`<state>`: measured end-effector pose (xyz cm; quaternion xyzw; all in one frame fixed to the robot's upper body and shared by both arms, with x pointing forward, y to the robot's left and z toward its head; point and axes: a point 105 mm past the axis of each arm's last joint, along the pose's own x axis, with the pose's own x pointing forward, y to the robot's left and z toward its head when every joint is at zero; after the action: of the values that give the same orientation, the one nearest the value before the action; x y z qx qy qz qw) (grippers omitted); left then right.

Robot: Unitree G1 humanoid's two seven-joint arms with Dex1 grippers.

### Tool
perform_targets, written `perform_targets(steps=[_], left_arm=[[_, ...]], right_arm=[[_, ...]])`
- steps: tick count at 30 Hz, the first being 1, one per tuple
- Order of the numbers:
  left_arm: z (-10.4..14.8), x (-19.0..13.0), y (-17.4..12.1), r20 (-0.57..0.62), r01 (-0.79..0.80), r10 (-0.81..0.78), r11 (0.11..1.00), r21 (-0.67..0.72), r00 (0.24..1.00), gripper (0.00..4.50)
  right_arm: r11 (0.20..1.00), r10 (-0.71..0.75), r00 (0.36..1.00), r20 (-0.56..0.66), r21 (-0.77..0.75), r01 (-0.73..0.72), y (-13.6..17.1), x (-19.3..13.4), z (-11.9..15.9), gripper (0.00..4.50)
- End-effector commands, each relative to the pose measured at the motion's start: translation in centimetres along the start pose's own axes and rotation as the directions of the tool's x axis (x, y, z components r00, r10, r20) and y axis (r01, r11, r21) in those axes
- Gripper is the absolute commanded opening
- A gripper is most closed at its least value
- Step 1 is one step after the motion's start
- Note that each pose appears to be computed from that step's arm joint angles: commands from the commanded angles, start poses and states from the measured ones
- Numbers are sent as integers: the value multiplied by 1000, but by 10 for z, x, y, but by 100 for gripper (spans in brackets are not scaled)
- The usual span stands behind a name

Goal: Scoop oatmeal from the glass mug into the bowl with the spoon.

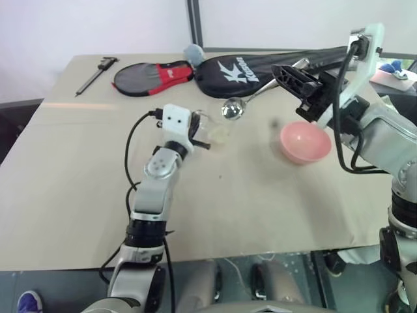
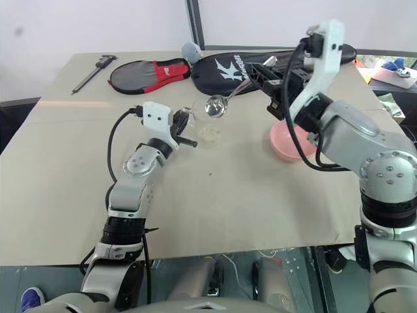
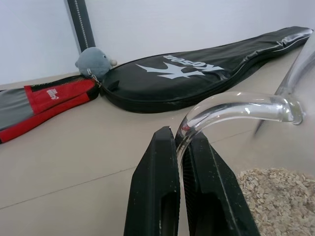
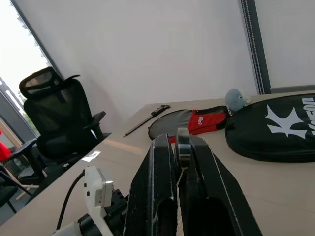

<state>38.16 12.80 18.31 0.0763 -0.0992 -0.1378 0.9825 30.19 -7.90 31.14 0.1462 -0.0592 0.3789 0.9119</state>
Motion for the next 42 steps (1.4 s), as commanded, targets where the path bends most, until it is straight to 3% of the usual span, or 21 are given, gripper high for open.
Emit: perform_targets(steps=[1,8,16,21,30,42], left_arm=[[31,2,-6,128,27,-32,999,45,991,4],[42,3,-7,199,33,-48,996,79,979,4],[48,16,-17,240,48,-72,994,103,968,4],[48,21,-22,256,58,-84,992,108,963,4],[47,26,-26,271,76,-100,992,98,957,4],[34,35,-32,238,124,-137,990,69,962,4]], right_arm=[[997,18,999,41,-76,-14,6,6,13,0],[964,25,999,-35,-263,-34,10,22,-3,0],[860,16,996,-93,-507,-61,6,35,-21,0],[831,18,994,-104,-552,-73,5,38,-28,0],[939,11,988,-151,-339,-63,0,35,-42,0],[991,-127,988,-92,-51,122,-37,14,-22,0]])
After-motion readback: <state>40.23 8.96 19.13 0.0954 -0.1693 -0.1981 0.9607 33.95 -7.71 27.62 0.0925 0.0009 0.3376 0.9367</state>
